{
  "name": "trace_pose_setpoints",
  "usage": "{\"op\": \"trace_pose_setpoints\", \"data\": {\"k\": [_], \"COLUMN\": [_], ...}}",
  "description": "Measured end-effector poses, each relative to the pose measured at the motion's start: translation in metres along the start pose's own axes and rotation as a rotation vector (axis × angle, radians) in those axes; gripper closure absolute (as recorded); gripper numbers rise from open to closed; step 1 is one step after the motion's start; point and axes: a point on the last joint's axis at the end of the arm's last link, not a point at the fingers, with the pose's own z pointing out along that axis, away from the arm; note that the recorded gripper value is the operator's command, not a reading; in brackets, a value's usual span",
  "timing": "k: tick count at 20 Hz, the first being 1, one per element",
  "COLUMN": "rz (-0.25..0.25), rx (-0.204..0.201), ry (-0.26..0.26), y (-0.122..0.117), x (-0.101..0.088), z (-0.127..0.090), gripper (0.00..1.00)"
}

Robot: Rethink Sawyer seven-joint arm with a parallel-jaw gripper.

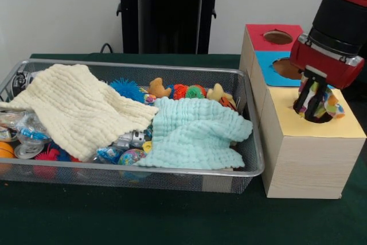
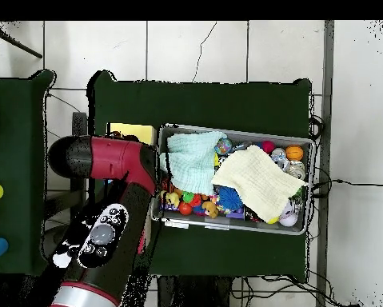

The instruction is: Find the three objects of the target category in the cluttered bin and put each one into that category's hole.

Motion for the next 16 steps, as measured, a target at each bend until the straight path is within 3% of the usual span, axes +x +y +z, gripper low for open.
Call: {"op": "trace_pose_setpoints", "data": {"k": [10, 11, 16], "rz": [0.014, 0.017, 0.019], "rx": [-0.013, -0.013, -0.016], "ry": [-0.011, -0.011, -0.013], "y": [-0.001, -0.002, -0.002], "x": [-0.013, -0.015, -0.017], "z": [-0.009, -0.009, -0.011], "gripper": [1.0, 0.0, 0.0]}}
